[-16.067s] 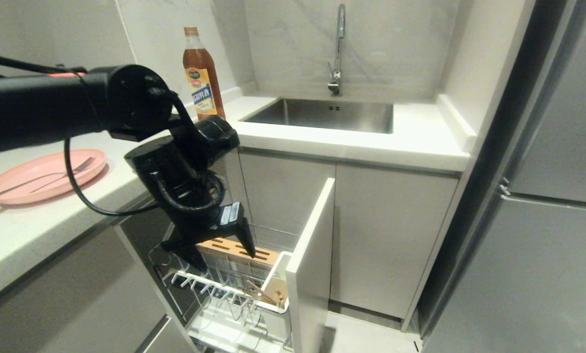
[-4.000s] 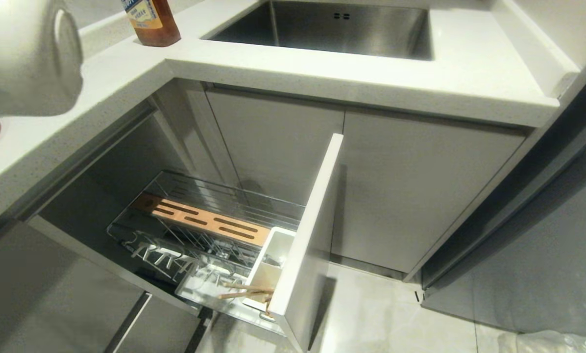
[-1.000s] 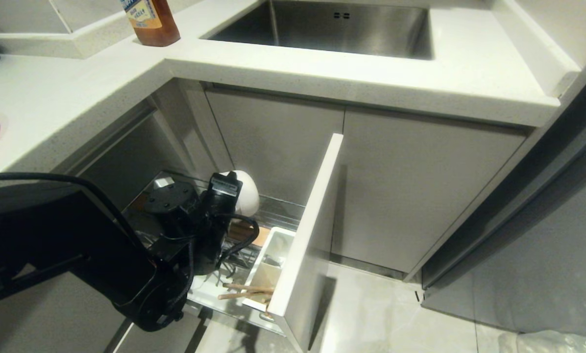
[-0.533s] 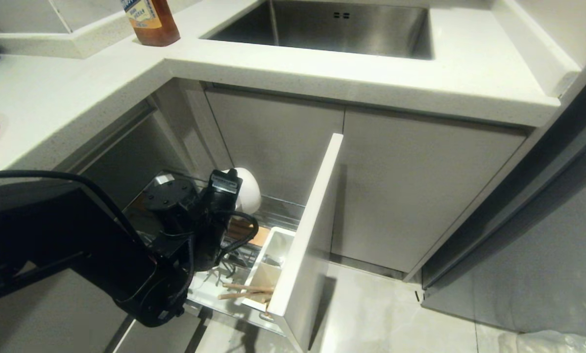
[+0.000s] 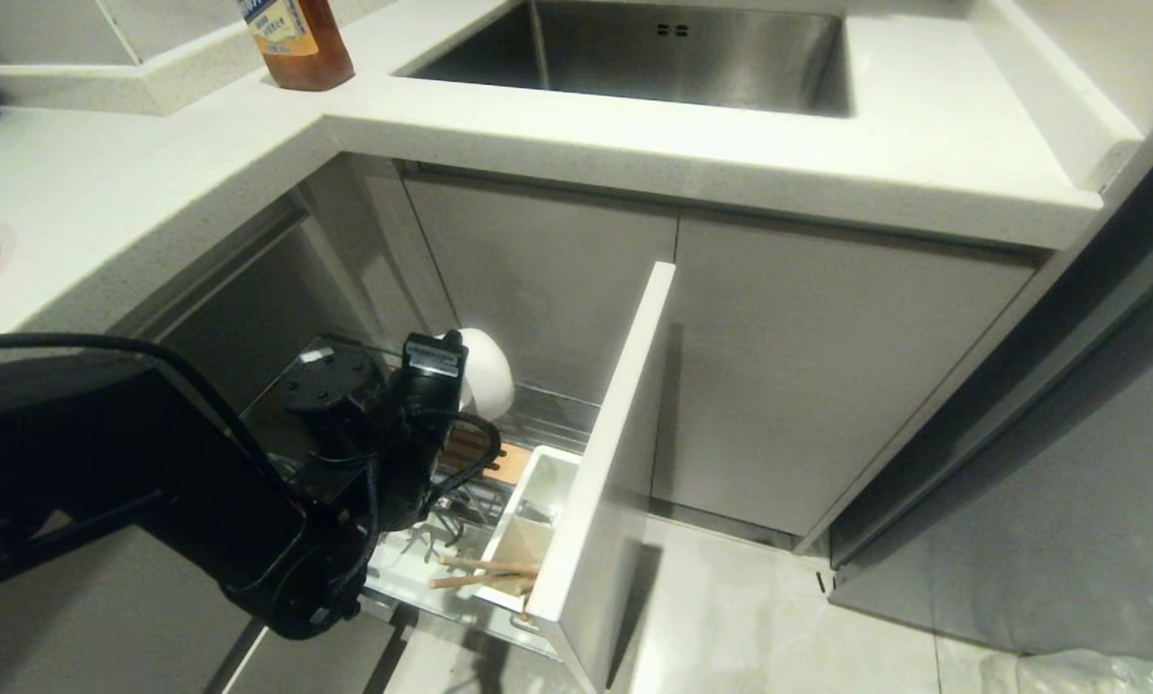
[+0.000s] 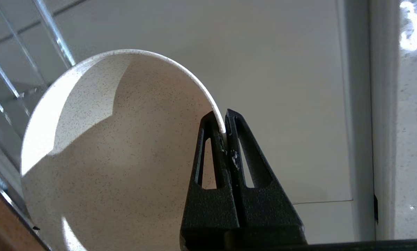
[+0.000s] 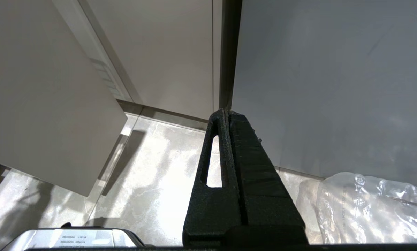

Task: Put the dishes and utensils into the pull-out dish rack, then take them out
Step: Pick up the bowl and place it in the cupboard

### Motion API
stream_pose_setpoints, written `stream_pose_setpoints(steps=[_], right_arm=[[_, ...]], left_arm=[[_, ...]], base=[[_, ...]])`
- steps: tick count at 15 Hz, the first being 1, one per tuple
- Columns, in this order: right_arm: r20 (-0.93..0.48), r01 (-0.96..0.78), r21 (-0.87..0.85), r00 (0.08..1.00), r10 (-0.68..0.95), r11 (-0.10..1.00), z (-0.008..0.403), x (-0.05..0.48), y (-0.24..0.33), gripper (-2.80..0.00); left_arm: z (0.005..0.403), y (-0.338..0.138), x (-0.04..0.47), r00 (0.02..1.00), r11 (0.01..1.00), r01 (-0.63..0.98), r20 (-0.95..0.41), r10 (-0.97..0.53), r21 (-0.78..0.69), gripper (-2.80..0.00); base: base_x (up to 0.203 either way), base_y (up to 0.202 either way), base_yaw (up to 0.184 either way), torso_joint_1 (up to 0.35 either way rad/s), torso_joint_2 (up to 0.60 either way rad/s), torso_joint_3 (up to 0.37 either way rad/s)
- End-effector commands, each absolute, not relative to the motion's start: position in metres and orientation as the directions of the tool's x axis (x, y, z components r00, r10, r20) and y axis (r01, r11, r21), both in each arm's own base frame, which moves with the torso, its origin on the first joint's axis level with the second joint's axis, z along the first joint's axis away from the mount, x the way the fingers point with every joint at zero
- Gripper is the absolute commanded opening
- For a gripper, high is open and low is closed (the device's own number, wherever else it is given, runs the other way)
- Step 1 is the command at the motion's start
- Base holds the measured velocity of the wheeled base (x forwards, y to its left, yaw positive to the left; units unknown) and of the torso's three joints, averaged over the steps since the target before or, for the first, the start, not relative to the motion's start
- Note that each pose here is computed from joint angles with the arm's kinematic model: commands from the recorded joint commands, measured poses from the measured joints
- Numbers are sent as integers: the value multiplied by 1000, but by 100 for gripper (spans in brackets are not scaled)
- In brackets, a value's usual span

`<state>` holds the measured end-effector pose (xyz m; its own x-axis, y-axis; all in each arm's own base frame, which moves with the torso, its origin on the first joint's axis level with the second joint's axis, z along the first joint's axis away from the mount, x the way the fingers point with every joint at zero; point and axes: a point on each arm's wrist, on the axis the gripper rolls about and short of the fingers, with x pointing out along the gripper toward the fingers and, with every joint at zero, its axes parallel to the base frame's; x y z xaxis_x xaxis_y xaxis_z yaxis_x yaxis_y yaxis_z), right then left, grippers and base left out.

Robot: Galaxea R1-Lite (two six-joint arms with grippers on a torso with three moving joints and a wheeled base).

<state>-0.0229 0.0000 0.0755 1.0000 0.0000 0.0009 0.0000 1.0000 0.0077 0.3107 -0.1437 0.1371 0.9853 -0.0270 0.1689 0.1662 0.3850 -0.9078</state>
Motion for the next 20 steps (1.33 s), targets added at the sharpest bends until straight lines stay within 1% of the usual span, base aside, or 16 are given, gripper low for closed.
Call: stream_pose_setpoints(steps=[1, 5, 13, 14, 15, 20], right_arm=[[0, 0, 8, 1000, 0, 1000, 75, -23, 0, -280], [0, 0, 8, 1000, 0, 1000, 75, -23, 0, -280], [0, 0, 8, 1000, 0, 1000, 75, -23, 0, -280], [0, 0, 8, 1000, 0, 1000, 75, -23, 0, -280], [0, 0, 8, 1000, 0, 1000, 75, -23, 0, -280], [0, 0, 8, 1000, 0, 1000, 75, -23, 0, -280]], left_arm=[[131, -144, 313, 987, 375, 156, 159, -24, -914, -280], [121, -143, 317, 991, 357, 129, 131, -17, -925, -280], [123, -140, 317, 991, 352, 129, 136, -6, -927, -280], [125, -139, 316, 990, 352, 134, 140, -7, -927, -21], [128, -139, 315, 989, 353, 139, 147, -5, -925, 0], [156, -132, 300, 977, 323, 201, 213, 3, -925, 0]], base=[[0, 0, 0, 0, 0, 0], [0, 0, 0, 0, 0, 0], [0, 0, 0, 0, 0, 0], [0, 0, 0, 0, 0, 0], [0, 0, 0, 0, 0, 0], [0, 0, 0, 0, 0, 0]])
